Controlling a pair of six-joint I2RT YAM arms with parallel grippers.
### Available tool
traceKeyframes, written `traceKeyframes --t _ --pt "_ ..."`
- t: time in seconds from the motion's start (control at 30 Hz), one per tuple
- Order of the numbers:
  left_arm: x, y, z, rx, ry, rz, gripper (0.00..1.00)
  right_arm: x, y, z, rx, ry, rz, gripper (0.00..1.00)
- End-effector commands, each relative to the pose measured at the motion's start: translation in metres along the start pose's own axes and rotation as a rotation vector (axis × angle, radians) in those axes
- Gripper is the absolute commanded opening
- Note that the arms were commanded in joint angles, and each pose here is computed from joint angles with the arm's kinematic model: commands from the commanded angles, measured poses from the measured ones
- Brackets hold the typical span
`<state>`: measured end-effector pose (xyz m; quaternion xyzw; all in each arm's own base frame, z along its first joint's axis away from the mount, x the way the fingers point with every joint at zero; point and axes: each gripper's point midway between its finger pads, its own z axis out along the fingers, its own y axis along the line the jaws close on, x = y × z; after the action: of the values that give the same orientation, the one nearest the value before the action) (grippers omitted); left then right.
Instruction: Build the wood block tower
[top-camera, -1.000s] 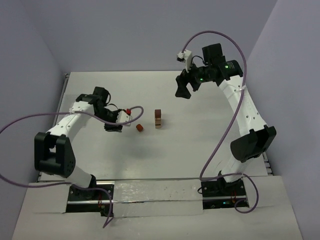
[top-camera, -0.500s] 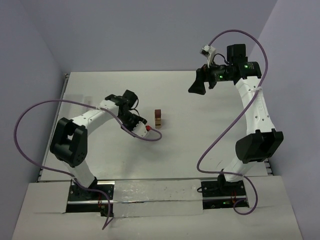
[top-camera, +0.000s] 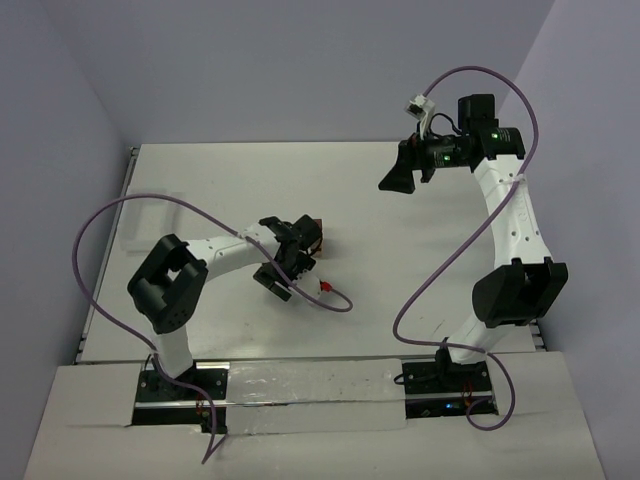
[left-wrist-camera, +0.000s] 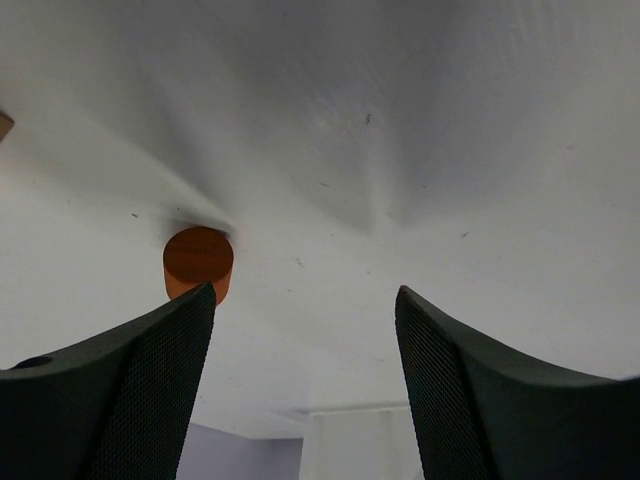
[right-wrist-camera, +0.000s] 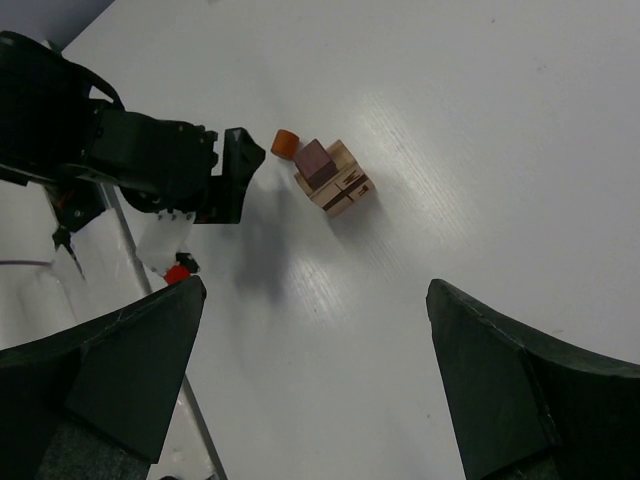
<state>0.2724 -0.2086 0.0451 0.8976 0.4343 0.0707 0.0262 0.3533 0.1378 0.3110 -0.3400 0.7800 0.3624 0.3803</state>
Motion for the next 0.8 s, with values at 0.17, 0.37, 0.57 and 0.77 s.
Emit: traceKeyframes --t 0.17,0.37,0.57,0.77 --pt "0.005 0.028 -0.011 -0.098 0.159 -0.056 0.86 -0.004 0.026 -0.013 -0.042 -0.035 -0.056 1.00" --pt "0.003 0.039 -0.009 -0.115 0.176 -0.060 0.84 -0.001 0.026 -0.012 -0.048 -0.029 -0.057 1.00" --pt "0.002 0.041 0.000 -0.104 0.185 -0.050 0.78 0.001 0.025 -0.011 -0.053 -0.023 -0.054 1.00" --pt "0.003 0.041 0.008 -0.095 0.201 -0.046 0.74 0.002 0.027 -0.011 -0.057 -0.017 -0.054 1.00"
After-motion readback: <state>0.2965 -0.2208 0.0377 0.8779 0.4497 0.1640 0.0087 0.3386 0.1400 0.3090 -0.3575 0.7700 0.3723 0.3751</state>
